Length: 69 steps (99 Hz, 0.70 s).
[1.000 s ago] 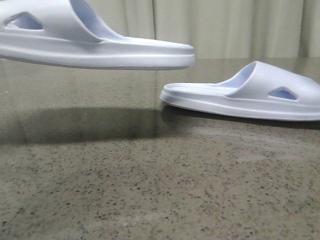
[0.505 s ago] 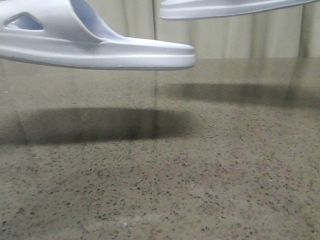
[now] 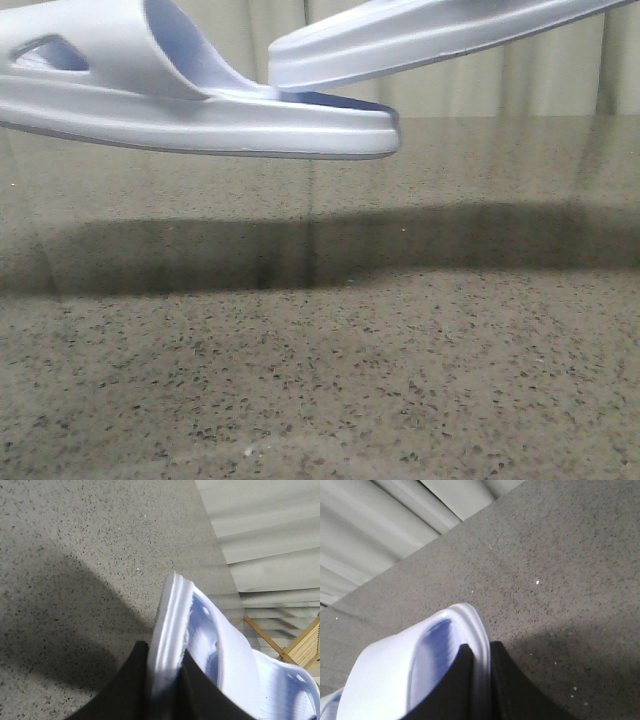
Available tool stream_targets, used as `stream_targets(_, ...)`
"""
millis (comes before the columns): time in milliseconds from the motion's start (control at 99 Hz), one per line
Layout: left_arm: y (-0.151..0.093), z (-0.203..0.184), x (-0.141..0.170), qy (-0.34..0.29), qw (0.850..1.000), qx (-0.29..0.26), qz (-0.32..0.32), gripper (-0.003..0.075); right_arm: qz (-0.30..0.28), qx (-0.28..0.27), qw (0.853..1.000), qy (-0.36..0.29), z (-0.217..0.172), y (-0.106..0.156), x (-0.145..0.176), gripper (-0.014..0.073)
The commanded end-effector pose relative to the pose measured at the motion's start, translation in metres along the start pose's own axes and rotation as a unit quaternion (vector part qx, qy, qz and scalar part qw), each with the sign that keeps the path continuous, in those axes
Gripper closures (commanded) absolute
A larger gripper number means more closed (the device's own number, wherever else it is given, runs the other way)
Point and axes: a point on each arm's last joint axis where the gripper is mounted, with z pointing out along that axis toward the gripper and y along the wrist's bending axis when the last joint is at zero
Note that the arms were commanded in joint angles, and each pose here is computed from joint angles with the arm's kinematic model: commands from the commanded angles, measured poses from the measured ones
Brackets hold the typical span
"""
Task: Insert blue slippers together front up
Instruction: 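Lift right-held slipper and stack it onto the left-held slipper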
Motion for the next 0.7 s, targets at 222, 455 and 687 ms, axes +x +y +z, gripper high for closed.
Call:
stream_targets(222,-0.015,-0.003,0.0,0.013,0.999,0.034,-0.015,0.0704,-0.012,-0.073,0.997,-0.023,-0.011,0.019,-0.009,0.0702)
stream_targets(455,-0.02,-0.004,0.006,0.046,0.997,0.061,-0.022,0.0704,-0.011,-0.075,0.997,-0.009,-0.004,0.019,-0.008,0.0702)
stream_targets(687,-0.027,-0.005,0.009,0.066,0.992,0.1,-0.043,0.0704,-0.01,-0.095,0.995,0.007,0.003,0.021,-0.007,0.0702)
